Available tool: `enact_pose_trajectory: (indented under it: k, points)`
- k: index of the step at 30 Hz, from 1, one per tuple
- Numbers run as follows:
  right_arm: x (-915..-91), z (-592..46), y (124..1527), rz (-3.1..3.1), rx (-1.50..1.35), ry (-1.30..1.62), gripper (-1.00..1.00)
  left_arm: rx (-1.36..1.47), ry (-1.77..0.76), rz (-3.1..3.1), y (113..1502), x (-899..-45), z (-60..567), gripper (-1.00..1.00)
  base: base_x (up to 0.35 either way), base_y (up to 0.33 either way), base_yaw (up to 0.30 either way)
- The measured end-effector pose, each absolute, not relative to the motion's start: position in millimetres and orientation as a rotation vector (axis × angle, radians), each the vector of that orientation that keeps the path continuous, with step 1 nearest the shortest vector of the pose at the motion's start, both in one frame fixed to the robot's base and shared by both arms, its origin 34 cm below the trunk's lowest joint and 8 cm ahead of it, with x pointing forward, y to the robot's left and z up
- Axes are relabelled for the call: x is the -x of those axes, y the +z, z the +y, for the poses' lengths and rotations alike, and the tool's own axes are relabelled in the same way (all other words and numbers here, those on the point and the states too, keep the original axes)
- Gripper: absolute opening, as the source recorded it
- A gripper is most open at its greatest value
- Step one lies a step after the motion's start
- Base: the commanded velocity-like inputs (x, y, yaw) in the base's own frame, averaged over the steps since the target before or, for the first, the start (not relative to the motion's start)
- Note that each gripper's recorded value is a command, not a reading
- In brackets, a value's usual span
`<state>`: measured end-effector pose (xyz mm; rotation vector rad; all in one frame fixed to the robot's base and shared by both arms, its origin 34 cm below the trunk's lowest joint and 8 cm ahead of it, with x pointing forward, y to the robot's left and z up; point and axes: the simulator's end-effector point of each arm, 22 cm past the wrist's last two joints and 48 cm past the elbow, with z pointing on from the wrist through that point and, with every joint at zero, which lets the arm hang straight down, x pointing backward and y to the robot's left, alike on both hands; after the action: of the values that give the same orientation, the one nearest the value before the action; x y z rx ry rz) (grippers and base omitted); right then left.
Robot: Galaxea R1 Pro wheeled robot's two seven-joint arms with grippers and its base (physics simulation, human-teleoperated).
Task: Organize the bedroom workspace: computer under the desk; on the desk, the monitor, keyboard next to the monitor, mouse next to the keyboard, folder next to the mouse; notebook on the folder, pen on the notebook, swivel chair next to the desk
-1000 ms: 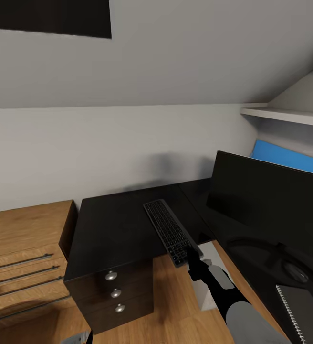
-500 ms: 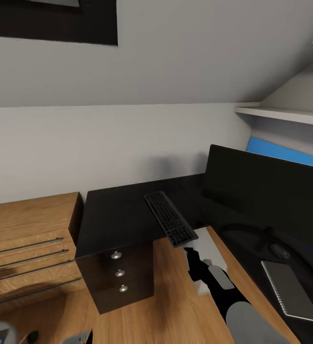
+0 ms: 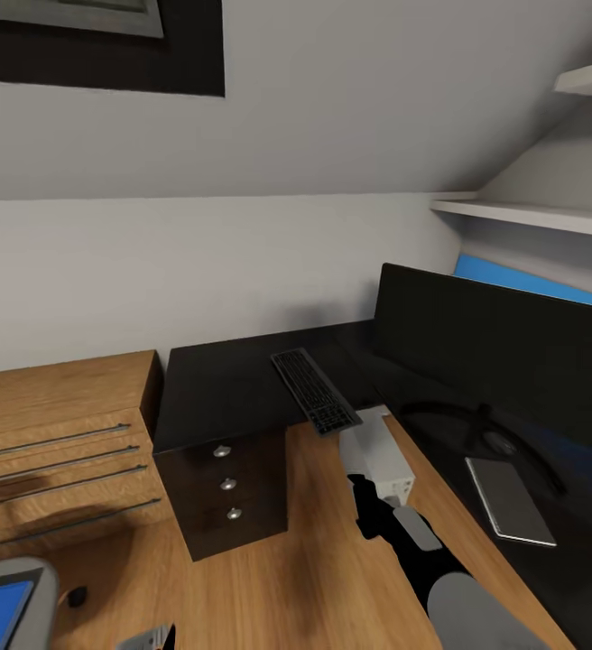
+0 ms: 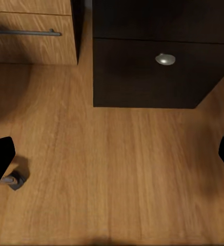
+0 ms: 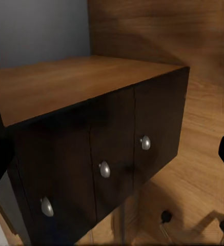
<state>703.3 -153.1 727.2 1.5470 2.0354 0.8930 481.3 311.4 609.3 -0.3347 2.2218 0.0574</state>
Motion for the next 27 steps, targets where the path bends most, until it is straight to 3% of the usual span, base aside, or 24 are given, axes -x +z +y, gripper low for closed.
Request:
enact_pose_trajectory:
  k: [14,27]
  points:
    - [-669,-176,688,2.218,-1.409,0.687,1.0,0.335,0.056,2.221,609,-481,310,1.0,-0.032,-0.011,0.0]
    - [-623,-226,644,2.341,-1.049,0.21,1.0,0.353,0.042,2.312,594,-468,307,1.0,-0.001,0.0,0.0]
